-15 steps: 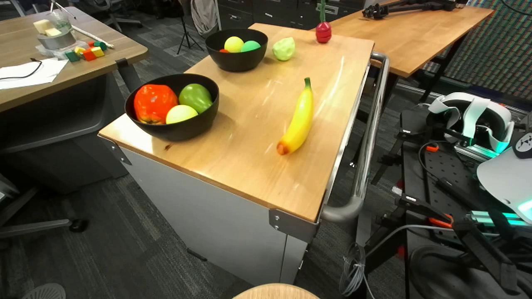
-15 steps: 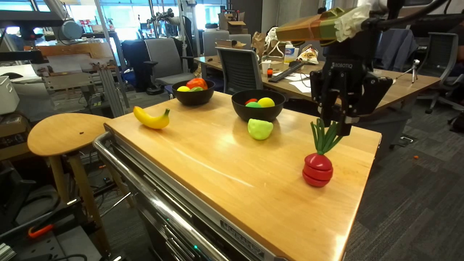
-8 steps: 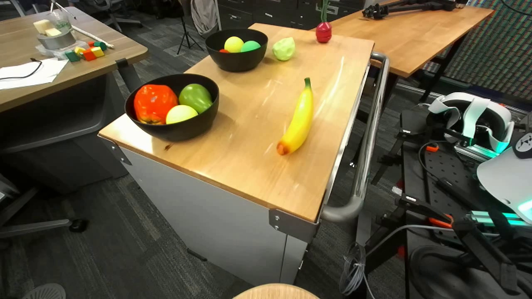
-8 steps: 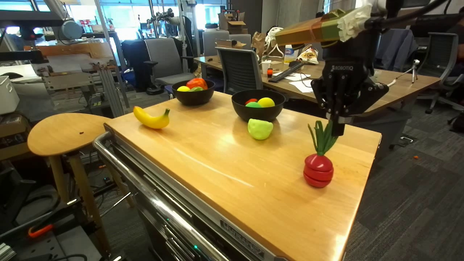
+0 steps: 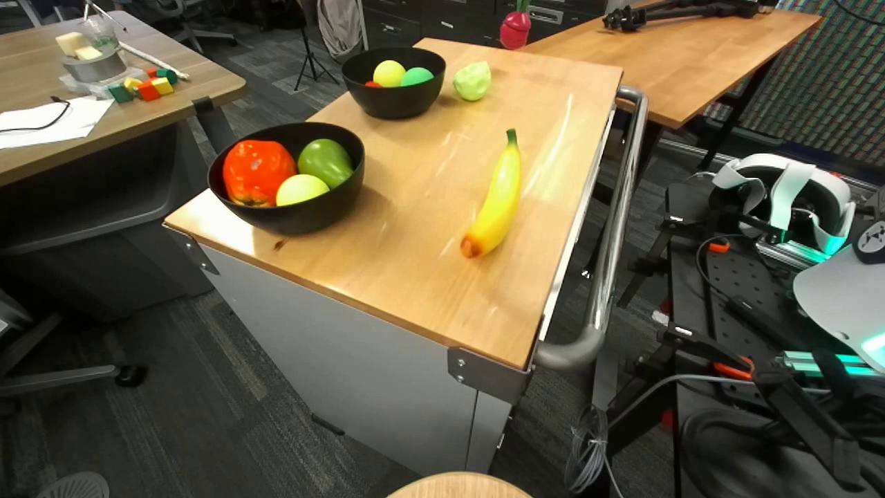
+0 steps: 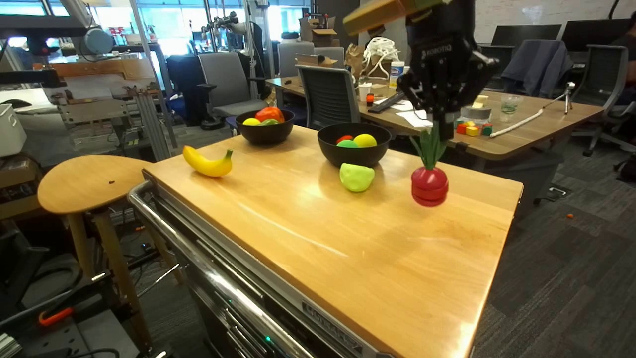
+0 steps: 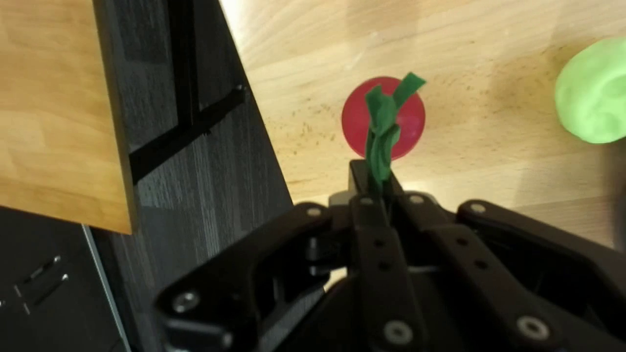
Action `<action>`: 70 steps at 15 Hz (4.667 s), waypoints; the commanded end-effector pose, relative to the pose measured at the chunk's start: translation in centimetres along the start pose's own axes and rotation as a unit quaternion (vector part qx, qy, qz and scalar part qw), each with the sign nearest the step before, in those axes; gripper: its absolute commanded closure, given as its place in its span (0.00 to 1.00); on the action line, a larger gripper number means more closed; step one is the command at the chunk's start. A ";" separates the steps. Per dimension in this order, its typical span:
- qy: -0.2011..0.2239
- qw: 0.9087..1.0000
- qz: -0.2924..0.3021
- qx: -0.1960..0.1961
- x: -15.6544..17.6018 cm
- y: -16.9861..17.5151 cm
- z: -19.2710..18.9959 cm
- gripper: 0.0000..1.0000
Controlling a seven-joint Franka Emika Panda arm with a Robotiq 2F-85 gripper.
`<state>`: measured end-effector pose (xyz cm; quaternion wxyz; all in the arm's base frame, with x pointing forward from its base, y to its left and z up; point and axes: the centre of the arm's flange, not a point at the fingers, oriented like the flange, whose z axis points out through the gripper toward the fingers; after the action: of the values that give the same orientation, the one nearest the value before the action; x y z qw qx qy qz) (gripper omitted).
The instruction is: Put the plush fruits in the two black bowls
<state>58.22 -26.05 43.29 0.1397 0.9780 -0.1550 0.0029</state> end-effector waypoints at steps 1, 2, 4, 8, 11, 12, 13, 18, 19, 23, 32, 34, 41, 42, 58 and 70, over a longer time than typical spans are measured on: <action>0.073 0.995 -0.063 -0.013 -5.9 -0.9 -7.2 0.96; 0.091 0.993 -0.078 -0.018 -7.0 -1.4 -9.1 0.97; 0.128 0.986 -0.105 -0.023 -9.0 -3.0 -12.9 0.98; 0.189 0.966 -0.174 -0.022 -12.8 -8.4 -17.6 0.99; 0.233 0.945 -0.229 -0.016 -14.6 -13.8 -19.3 0.99; 0.246 0.937 -0.248 -0.014 -15.2 -15.3 -19.2 0.99; 0.260 0.928 -0.267 -0.009 -15.5 -16.8 -19.1 0.99; 0.342 0.875 -0.341 0.025 -15.8 -24.4 -18.2 0.99; 0.359 0.863 -0.354 0.032 -16.3 -25.5 -18.1 0.99; 0.426 0.810 -0.397 0.068 -17.5 -28.7 -17.0 0.99; 0.562 0.685 -0.430 0.174 -19.1 -34.4 -11.3 0.99; 0.584 0.649 -0.443 0.202 -20.5 -35.5 -10.3 0.99; 0.619 0.609 -0.442 0.223 -18.9 -34.8 -9.6 0.99; 0.621 0.615 -0.435 0.217 -18.4 -34.4 -10.1 0.99; 0.502 0.756 -0.414 0.070 -12.3 -31.1 -8.5 0.99; 0.478 0.730 -0.480 0.086 -16.5 -33.9 -6.0 0.71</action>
<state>53.92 11.19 37.90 0.0924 0.8095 0.4142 0.4057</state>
